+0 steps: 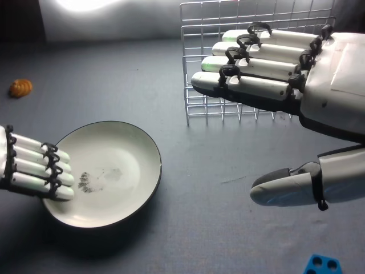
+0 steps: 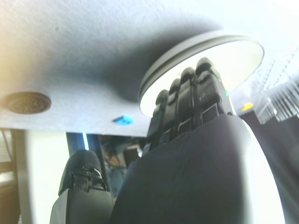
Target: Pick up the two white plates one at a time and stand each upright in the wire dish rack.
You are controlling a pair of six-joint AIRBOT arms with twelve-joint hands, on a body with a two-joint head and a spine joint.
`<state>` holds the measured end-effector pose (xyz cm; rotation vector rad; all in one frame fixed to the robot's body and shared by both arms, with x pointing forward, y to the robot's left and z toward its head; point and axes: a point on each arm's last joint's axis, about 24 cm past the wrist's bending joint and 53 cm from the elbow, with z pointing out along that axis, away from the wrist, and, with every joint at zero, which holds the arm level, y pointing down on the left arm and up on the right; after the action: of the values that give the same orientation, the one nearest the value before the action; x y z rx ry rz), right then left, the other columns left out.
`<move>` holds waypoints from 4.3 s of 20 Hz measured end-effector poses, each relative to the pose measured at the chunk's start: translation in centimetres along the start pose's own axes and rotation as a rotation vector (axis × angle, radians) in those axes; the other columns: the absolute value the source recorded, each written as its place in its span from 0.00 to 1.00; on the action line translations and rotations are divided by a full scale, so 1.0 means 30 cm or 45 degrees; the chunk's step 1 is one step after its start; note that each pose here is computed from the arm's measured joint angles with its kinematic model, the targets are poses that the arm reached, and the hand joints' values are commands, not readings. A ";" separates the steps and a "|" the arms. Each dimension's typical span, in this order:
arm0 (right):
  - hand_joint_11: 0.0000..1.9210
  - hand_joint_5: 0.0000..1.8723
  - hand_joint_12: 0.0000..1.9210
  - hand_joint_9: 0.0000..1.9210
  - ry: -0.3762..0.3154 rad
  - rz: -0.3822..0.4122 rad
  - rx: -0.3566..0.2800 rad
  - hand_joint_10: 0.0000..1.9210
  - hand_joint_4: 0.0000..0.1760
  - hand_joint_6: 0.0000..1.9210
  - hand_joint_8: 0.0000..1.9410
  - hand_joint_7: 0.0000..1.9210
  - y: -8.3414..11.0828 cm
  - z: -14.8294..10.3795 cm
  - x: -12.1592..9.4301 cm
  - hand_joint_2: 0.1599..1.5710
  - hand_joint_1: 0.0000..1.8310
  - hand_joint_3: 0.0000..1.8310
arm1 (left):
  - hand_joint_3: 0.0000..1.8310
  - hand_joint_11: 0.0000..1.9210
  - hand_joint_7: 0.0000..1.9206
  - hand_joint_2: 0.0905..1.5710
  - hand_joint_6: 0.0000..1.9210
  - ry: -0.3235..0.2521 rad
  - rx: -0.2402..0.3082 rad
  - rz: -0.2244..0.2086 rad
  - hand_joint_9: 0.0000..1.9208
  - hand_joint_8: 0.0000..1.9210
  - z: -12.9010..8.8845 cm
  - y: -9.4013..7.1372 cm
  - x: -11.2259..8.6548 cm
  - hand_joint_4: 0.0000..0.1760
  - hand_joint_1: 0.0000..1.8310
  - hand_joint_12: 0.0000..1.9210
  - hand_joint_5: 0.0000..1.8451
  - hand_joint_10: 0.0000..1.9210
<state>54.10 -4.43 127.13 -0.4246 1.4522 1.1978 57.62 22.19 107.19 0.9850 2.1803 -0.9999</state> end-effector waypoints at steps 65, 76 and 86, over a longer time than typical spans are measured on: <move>0.00 0.08 0.11 0.03 0.099 -0.632 -0.099 0.00 0.00 0.00 0.00 0.05 -0.079 0.364 0.405 0.69 0.52 0.00 | 0.00 0.00 0.00 0.69 0.00 -0.136 0.139 -0.027 0.00 0.00 0.236 -0.124 -0.106 0.00 0.00 0.00 0.00 0.00; 0.34 0.53 0.44 0.57 0.029 -0.584 -0.040 0.01 0.11 0.53 0.39 0.56 -0.134 0.380 0.356 0.66 0.67 0.00 | 0.00 0.00 0.00 0.69 0.00 -0.137 0.142 -0.028 0.00 0.00 0.240 -0.123 -0.108 0.00 0.00 0.00 0.00 0.00; 0.40 0.55 0.44 0.62 -0.006 -0.583 -0.058 0.00 0.14 0.50 0.41 0.55 -0.119 0.379 0.337 0.66 0.67 0.00 | 0.00 0.00 0.00 0.69 0.00 -0.147 0.138 -0.012 0.00 0.00 0.237 -0.122 -0.126 0.00 0.00 0.00 0.00 0.00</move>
<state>60.00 7.24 118.55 -0.7400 1.2370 0.8616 58.12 13.37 107.25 0.9423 2.0561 -1.1611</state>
